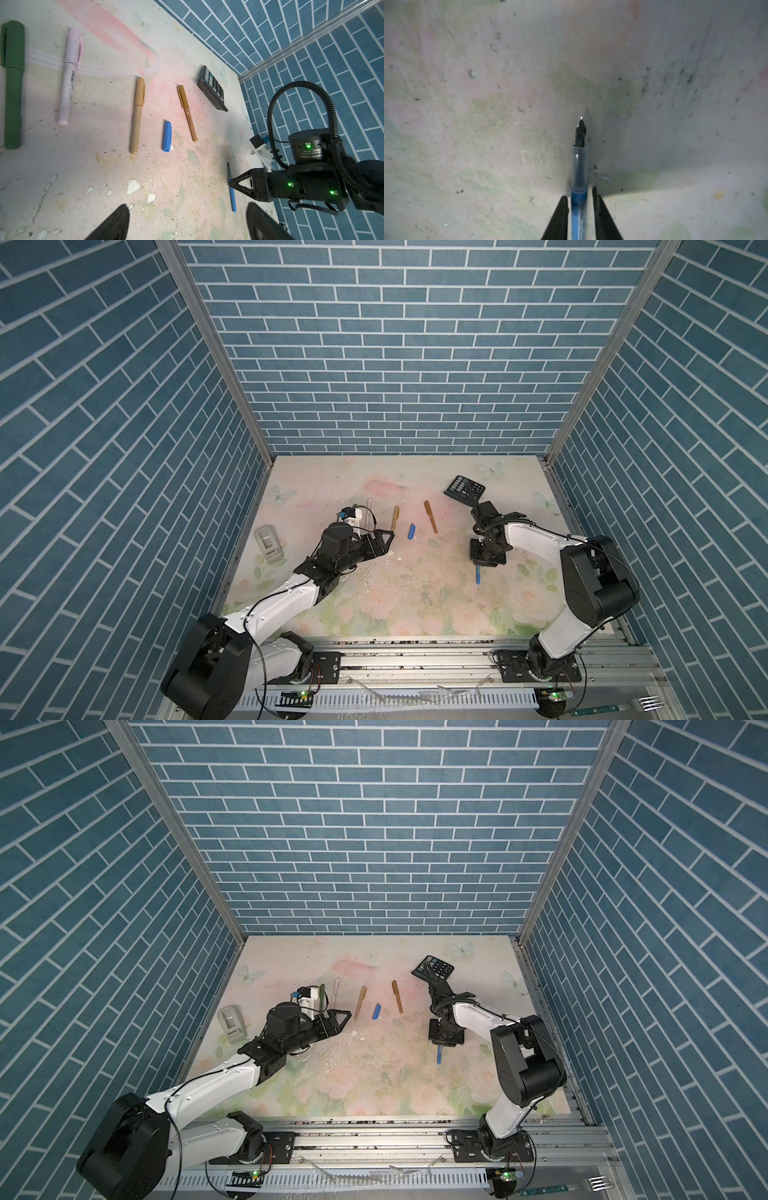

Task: Insert the pens into the pen caps
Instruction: 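Grasp the blue pen on the table with the right gripper and lift it, then pass the blue pen from the right gripper into the left gripper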

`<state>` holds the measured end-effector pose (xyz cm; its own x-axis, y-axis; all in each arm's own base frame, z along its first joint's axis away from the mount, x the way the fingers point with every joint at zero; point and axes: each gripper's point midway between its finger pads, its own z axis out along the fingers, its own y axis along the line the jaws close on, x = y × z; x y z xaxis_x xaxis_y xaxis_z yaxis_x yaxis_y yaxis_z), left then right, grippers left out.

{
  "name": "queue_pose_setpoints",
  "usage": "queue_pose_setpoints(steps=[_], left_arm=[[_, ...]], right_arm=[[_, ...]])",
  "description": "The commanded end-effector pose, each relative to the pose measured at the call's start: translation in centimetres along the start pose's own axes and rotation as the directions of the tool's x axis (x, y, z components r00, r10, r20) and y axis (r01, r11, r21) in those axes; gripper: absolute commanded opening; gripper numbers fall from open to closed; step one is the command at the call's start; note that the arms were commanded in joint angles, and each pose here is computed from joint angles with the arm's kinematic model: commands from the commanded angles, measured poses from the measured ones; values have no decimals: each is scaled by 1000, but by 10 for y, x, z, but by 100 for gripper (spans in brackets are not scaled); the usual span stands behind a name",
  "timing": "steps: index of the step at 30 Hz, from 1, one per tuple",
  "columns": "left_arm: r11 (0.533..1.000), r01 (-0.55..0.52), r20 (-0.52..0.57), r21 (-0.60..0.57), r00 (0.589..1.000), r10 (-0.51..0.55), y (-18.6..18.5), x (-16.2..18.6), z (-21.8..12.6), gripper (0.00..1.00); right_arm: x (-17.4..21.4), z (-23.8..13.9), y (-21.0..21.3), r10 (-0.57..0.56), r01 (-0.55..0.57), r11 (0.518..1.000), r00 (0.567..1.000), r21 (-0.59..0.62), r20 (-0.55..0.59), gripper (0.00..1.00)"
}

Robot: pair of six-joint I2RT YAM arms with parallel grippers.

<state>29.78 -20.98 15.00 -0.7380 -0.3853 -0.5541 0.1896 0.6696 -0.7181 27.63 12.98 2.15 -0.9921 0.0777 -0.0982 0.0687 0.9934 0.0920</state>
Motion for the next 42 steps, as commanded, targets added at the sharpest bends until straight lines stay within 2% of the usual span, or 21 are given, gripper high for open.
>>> queue_pose_setpoints(steps=[1, 10, 18, 27, 32, 36, 42], left_arm=[[999, -6, 19, 39, 1000, 5, -11, -9, 1, 89], [999, -7, 14, 40, 1000, 6, -13, -10, 0, 88], [998, -50, 61, 48, 997, 47, -20, -21, -7, 86], [989, -77, 90, 125, 994, 66, -40, -32, -5, 86], [958, -143, 48, 247, 990, 136, -66, -27, -1, 81], [946, -166, -18, 277, 984, 178, -77, -16, 7, 77], [916, -228, -61, 331, 963, 261, -99, 1, 12, 76]], right_arm=[[4, 9, -4, 22, -22, 1000, 1000, 10, -17, 22], [2, 12, -5, 56, -56, 998, 998, -12, 16, 12], [-24, -33, 20, 78, -46, 984, 979, -171, 188, 10], [-50, -115, 76, 45, 113, 936, 899, -332, 435, 8], [-57, -159, 119, 11, 243, 890, 835, -386, 550, 8], [-57, -188, 148, 2, 324, 845, 794, -426, 608, 8], [-54, -218, 174, 17, 385, 792, 761, -473, 649, 8]])
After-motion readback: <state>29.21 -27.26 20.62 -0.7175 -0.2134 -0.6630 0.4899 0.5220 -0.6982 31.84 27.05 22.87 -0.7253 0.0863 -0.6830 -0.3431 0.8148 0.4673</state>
